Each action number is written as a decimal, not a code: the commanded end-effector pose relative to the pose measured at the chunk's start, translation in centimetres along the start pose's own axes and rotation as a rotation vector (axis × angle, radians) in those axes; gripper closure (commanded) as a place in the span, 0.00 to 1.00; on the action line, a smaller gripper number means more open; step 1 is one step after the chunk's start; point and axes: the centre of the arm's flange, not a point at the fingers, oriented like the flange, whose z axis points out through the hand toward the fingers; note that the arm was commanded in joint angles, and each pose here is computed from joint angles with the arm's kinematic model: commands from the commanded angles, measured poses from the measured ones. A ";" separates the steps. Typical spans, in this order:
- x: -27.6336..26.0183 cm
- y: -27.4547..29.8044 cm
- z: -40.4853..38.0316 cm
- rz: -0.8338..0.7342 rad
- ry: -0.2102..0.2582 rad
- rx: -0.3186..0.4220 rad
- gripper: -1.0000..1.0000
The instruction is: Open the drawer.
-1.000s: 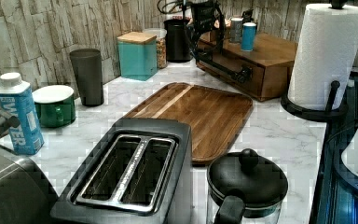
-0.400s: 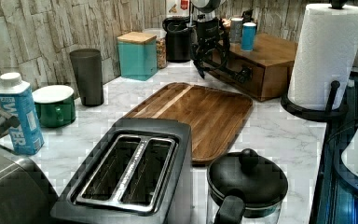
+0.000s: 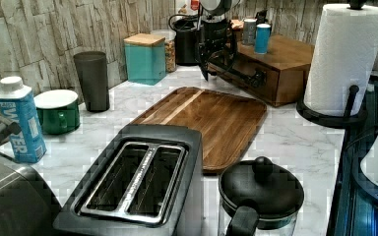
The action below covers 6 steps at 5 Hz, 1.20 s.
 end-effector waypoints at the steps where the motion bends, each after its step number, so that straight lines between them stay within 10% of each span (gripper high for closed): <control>1: 3.1 -4.0 -2.5 -0.024 0.006 0.058 0.00; 6: -1.7 -22.6 -7.2 -0.080 -0.010 0.172 0.00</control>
